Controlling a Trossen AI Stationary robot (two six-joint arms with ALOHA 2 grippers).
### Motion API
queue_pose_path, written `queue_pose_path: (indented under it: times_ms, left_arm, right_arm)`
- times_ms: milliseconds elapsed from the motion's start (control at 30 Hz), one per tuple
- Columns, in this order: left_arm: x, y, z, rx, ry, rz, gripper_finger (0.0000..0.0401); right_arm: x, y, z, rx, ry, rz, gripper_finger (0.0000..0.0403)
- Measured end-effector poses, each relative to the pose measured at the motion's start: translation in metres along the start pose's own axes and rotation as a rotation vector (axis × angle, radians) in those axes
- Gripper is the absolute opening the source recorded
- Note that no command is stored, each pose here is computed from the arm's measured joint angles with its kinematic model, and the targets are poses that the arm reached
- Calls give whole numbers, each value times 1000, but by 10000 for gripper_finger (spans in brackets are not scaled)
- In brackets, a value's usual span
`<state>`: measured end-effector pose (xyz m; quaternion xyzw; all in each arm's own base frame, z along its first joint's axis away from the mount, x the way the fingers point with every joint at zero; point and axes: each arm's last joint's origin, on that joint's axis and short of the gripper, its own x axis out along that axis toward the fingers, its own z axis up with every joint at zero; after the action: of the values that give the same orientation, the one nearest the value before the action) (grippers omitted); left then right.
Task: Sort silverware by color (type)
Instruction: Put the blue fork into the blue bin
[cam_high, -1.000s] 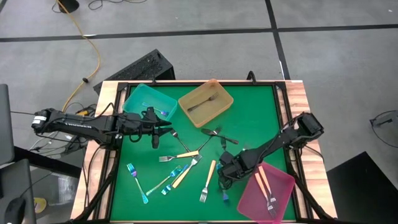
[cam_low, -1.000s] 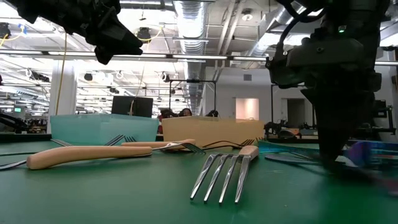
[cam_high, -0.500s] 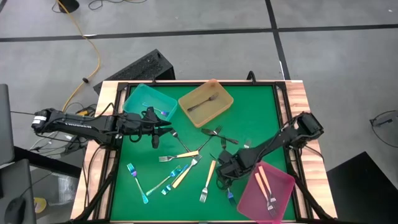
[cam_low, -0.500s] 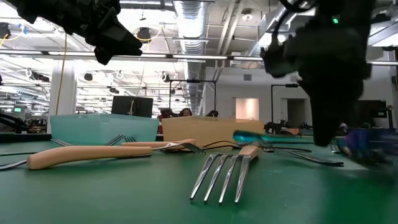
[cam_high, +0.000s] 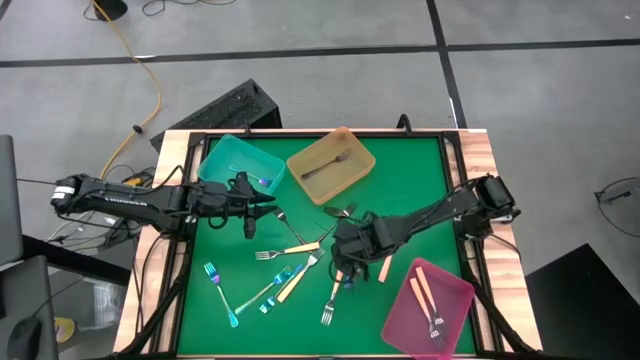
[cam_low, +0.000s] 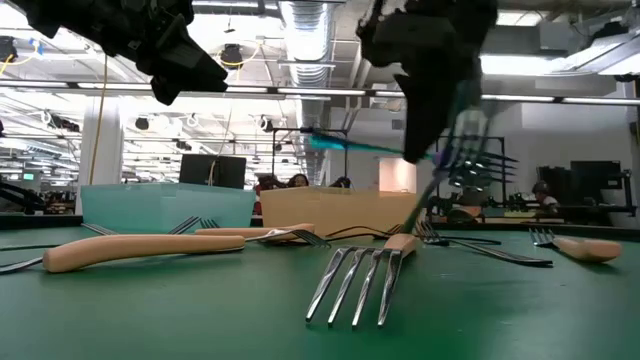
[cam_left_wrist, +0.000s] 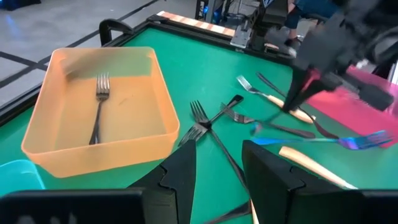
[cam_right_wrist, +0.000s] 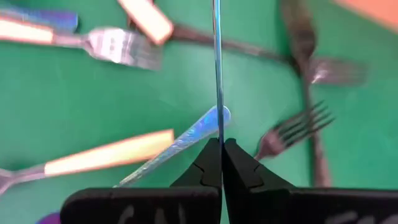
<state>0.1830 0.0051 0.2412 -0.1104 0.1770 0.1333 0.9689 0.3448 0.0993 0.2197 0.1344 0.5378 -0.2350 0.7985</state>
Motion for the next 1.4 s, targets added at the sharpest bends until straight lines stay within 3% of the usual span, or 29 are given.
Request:
queue_pose_path:
  times_ms: [233,500,900,1167,1400]
  left_arm:
    - [0,0,-1,4,15,5,114]
    - [0,1,-1,5,11,26,114]
    - [0,1,-2,5,12,26,114]
    - [0,1,-2,30,12,26,114]
    - [-2,2,-4,47,44,24,114]
  right_arm:
    - [-4,-4,17,-55,-124,-59,19]
    - [-6,-5,24,-158,-296,-216,19]
    - [-1,-15,49,-352,-363,-243,19]
    - [8,-43,100,-290,-526,-159,19]
    - [11,-89,145,-171,-693,-54,19]
